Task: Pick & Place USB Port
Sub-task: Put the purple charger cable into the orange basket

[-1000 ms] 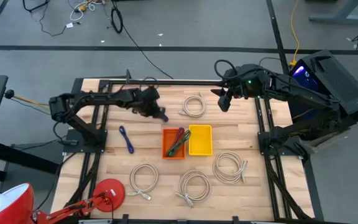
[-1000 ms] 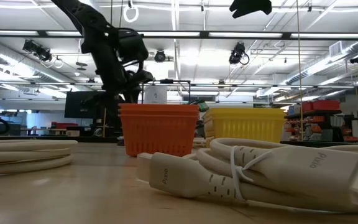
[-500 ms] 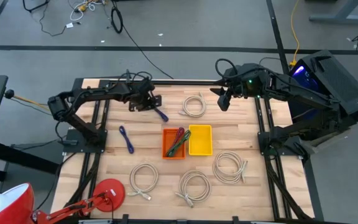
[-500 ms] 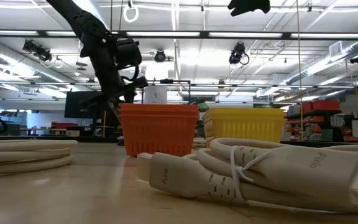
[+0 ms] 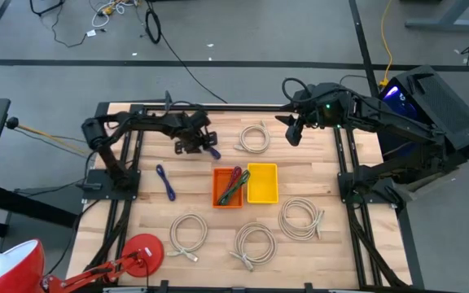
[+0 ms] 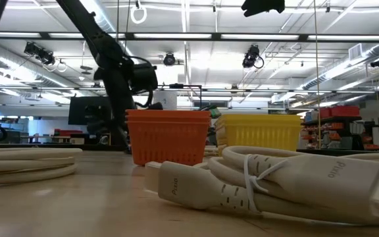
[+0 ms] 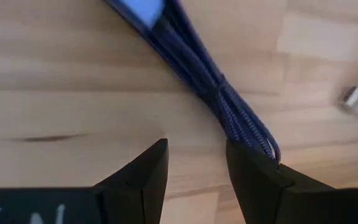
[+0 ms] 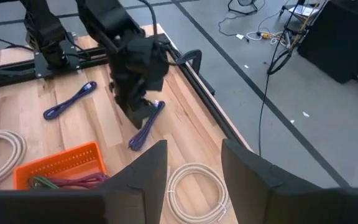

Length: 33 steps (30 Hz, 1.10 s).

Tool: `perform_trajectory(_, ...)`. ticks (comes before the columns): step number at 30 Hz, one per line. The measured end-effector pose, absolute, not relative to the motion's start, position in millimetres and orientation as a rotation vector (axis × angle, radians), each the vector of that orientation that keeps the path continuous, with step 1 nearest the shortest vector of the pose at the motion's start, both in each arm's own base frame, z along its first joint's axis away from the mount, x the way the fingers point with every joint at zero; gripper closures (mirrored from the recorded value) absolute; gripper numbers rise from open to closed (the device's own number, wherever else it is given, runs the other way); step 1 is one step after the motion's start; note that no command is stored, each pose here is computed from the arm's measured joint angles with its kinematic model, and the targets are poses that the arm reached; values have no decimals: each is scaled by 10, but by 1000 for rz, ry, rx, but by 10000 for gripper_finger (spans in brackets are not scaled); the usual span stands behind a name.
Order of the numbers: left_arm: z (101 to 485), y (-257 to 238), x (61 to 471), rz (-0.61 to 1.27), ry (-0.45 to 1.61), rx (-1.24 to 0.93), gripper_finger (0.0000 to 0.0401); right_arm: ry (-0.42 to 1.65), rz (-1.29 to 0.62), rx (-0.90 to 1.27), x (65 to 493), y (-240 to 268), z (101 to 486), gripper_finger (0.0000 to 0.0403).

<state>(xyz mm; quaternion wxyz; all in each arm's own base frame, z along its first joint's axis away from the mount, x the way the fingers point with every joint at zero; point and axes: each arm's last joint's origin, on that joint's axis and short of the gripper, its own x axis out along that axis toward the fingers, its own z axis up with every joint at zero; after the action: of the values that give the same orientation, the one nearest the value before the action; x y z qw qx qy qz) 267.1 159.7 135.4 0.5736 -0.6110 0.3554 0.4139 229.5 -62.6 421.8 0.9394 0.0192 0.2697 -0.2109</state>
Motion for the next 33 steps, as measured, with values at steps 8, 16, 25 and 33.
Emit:
perform_trajectory(8, 1314, 1684, 2707, 977, 750, -1509, 232, 562, -400, 38, 2294, -614, 4209, 250)
perform_trajectory(16, 1393, 1808, 2753, 934, 600, -1542, 233, 568, -393, 13, 2294, -614, 4209, 250)
perform_trajectory(25, 1298, 1771, 2668, 1007, 713, -1543, 264, 557, -392, 10, 2299, -616, 4217, 250)
perform_trajectory(33, 1392, 1862, 2802, 882, 542, -1548, 268, 562, -392, 9, 2297, -615, 4214, 250)
